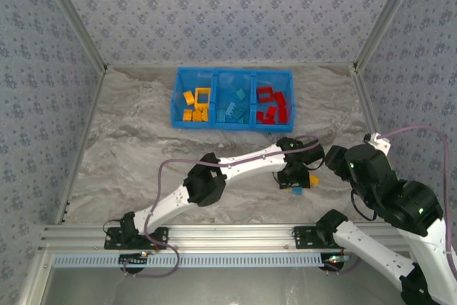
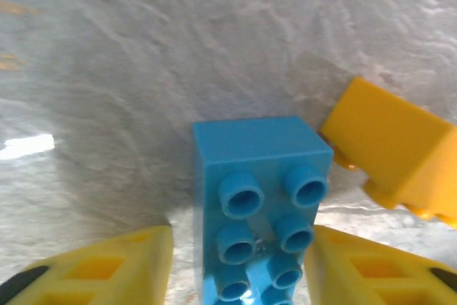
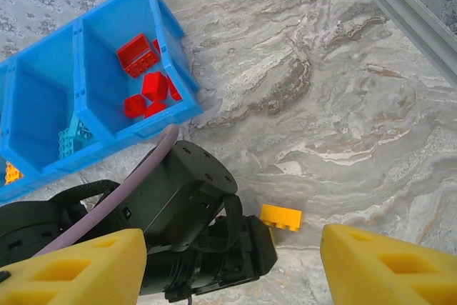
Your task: Sort the legos into containers by color
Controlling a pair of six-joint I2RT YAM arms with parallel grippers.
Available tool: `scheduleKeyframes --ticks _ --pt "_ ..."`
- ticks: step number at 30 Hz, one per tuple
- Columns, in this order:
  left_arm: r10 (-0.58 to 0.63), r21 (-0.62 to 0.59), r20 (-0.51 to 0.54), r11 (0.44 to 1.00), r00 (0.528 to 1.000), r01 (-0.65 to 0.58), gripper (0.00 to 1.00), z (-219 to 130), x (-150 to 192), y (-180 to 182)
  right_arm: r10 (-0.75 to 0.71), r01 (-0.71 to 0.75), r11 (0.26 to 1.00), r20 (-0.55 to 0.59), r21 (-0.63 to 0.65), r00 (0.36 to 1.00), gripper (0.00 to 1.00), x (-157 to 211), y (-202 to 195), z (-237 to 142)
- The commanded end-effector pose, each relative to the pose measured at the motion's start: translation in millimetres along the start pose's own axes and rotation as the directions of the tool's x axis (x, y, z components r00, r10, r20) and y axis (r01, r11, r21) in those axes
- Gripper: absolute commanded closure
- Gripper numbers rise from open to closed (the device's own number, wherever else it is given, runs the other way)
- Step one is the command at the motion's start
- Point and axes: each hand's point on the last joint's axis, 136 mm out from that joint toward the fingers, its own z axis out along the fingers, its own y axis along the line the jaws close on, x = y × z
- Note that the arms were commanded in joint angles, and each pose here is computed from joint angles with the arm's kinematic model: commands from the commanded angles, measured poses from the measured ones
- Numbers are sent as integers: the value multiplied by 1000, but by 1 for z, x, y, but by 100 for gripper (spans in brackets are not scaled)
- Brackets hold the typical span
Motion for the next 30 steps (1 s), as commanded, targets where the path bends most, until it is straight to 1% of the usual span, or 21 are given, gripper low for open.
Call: scheduleKeyframes --ticks 1,5,7,8,11,14,17,18,20,22,25,27,30 --pt "-29 -143 40 989 999 35 52 -11 -7 39 17 -17 1000 1 -8 1000 32 1 1 2" --pt "-20 -180 113 983 993 41 55 -29 -17 62 16 -16 1000 -1 -12 1000 32 3 2 4" --pt "-27 -194 126 980 992 52 58 -32 -21 73 20 -20 999 -2 -25 1000 32 2 6 4" --pt "-28 -205 129 977 991 54 61 -33 -23 78 9 -9 1000 -22 -11 1000 32 10 5 12" --pt "-42 -211 115 975 993 65 81 -28 -26 88 -5 3 999 -48 -51 999 31 17 16 20" --pt "-49 -204 140 976 989 77 89 -33 -30 94 -45 33 987 -76 -154 996 31 23 38 24" --pt "-45 -193 219 977 975 88 89 -54 -40 99 -118 84 950 -95 -301 988 32 30 69 25" --pt "-46 -176 251 980 967 92 89 -68 -45 97 -144 99 930 -103 -353 984 32 34 80 25" --pt "-50 -190 280 976 959 107 89 -82 -51 112 -184 112 886 -117 -450 976 32 42 99 23" --pt "-57 -179 321 977 946 119 89 -106 -63 123 -212 112 839 -131 -532 969 31 49 115 21" --pt "-40 -170 403 978 914 118 89 -145 -84 142 -234 107 787 -135 -608 963 32 56 134 20" --pt "-17 -181 453 977 891 111 88 -168 -101 155 -245 112 773 -130 -624 961 32 56 142 23" --pt "6 -197 492 975 871 105 88 -194 -128 174 -260 122 768 -132 -629 957 32 57 157 32"
